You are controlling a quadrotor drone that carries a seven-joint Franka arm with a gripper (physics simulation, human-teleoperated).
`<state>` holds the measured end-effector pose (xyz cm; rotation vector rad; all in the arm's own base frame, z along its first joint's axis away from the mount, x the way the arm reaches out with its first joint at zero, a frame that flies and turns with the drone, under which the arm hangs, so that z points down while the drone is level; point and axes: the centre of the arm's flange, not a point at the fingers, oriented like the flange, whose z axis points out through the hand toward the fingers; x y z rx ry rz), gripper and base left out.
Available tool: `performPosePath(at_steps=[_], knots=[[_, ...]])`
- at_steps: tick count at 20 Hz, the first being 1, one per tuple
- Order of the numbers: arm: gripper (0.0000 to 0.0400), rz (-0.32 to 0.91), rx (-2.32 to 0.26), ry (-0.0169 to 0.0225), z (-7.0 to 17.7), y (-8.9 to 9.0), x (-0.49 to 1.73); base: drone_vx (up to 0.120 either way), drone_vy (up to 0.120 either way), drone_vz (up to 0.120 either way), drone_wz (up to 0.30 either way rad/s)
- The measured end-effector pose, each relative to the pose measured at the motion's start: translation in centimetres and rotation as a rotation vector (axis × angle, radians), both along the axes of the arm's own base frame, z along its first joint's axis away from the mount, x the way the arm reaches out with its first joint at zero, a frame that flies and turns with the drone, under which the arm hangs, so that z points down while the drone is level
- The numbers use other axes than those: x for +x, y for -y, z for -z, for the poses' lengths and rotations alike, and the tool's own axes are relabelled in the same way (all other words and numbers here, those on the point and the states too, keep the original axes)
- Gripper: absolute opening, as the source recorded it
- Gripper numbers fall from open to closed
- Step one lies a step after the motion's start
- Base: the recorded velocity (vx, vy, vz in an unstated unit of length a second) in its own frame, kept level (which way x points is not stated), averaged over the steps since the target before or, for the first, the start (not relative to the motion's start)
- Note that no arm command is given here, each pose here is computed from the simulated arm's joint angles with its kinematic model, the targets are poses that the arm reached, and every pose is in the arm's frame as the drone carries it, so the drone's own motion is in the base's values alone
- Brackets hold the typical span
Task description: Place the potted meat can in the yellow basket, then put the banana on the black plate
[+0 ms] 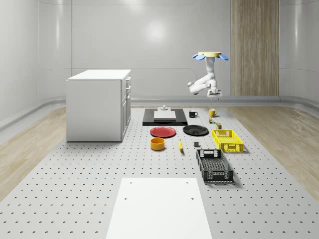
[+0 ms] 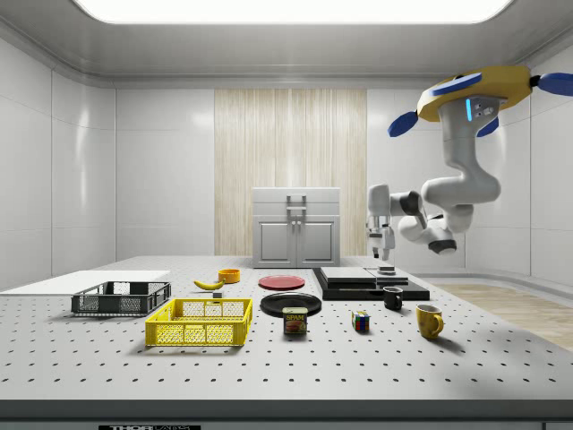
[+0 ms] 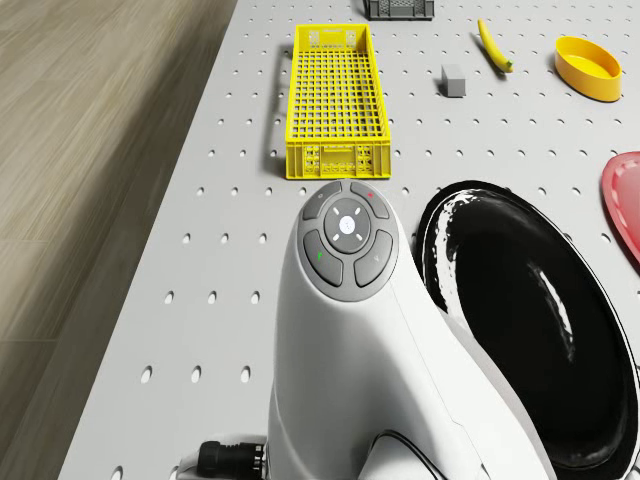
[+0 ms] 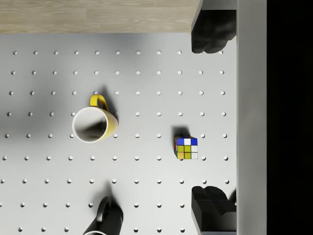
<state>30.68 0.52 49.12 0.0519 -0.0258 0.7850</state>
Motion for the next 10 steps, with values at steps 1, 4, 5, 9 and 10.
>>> performPosePath(at_steps=[1,4,5,9,10], knots=[[0.04,0.0,-0.009,-0.0003,0.01,0.09,0.0,0.12,0.0,-0.12,0.0],[0.04,0.001,-0.028,-0.0011,0.02,0.28,0.0,0.12,0.0,-0.12,0.0],[0.04,0.001,-0.033,-0.0012,0.03,0.32,0.0,0.12,0.0,-0.12,0.0],[0.04,0.001,-0.044,-0.0017,0.03,0.44,0.0,0.12,0.0,-0.12,0.0],[0.04,0.001,-0.046,-0.0018,0.03,0.45,0.0,0.12,0.0,-0.12,0.0]])
